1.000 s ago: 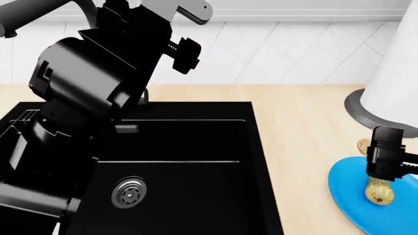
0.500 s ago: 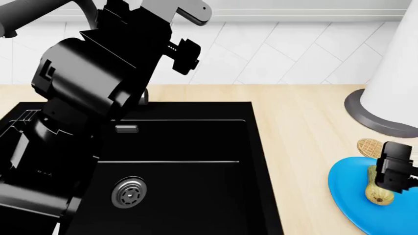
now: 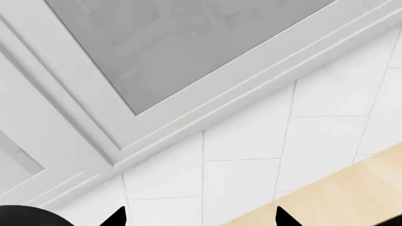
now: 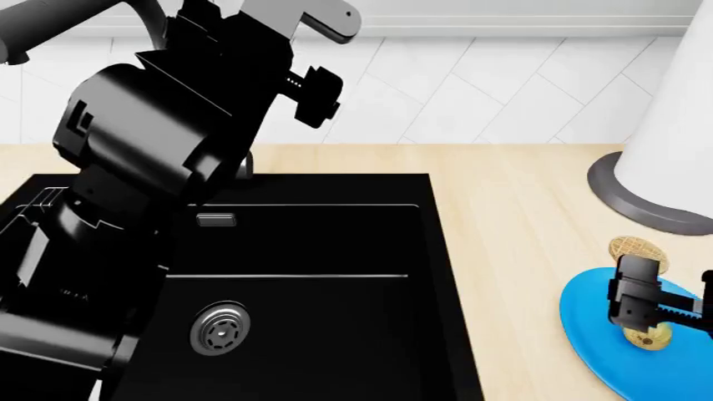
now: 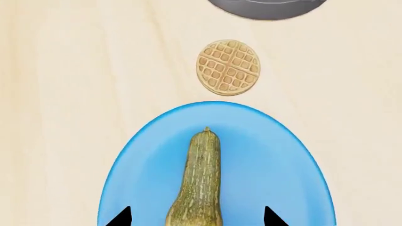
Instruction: Pick the squash from the counter and place it in the sink. Then turn on the sink faucet.
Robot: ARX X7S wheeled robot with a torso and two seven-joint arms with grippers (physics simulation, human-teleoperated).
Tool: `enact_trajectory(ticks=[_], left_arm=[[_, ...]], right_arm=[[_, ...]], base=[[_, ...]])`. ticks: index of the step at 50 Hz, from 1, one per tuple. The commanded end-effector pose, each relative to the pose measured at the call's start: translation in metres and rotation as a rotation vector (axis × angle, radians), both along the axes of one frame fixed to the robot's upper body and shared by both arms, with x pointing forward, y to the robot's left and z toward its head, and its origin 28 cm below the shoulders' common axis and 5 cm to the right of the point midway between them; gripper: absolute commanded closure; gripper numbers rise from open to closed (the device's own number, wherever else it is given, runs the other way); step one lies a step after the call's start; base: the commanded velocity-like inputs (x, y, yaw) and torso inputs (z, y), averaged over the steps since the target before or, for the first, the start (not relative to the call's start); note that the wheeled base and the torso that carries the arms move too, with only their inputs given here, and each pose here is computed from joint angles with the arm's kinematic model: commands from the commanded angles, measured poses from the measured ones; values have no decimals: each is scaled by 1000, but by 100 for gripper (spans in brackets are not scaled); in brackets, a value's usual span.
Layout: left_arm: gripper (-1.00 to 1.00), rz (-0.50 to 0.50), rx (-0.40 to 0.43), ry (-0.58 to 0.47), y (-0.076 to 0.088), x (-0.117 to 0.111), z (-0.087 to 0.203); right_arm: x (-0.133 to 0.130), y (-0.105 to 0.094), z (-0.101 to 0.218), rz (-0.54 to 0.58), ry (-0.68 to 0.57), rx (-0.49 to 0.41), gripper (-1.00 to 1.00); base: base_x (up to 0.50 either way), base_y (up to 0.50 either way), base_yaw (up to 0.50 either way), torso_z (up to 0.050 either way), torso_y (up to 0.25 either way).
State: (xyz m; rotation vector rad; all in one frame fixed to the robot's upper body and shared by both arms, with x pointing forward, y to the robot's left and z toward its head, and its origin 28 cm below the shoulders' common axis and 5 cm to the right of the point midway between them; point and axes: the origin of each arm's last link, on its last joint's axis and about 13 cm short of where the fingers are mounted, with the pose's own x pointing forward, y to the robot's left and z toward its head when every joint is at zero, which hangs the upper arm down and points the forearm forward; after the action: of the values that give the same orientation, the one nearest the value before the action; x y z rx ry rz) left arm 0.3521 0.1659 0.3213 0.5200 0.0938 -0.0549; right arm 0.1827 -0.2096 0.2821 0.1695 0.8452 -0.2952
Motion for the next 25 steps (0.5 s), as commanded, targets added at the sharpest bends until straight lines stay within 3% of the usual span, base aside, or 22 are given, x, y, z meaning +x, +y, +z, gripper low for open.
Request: enact_trajectory(ticks=[1, 25], left_arm=[[-100, 1, -2, 2, 0, 1, -1], [-100, 0, -2, 5, 0, 2, -1]], right_arm=[[6, -1, -14, 4, 39, 7, -100], [6, 0, -28, 29, 103, -6, -100]], base=[[0, 0, 0, 0, 0], [0, 0, 0, 0, 0]])
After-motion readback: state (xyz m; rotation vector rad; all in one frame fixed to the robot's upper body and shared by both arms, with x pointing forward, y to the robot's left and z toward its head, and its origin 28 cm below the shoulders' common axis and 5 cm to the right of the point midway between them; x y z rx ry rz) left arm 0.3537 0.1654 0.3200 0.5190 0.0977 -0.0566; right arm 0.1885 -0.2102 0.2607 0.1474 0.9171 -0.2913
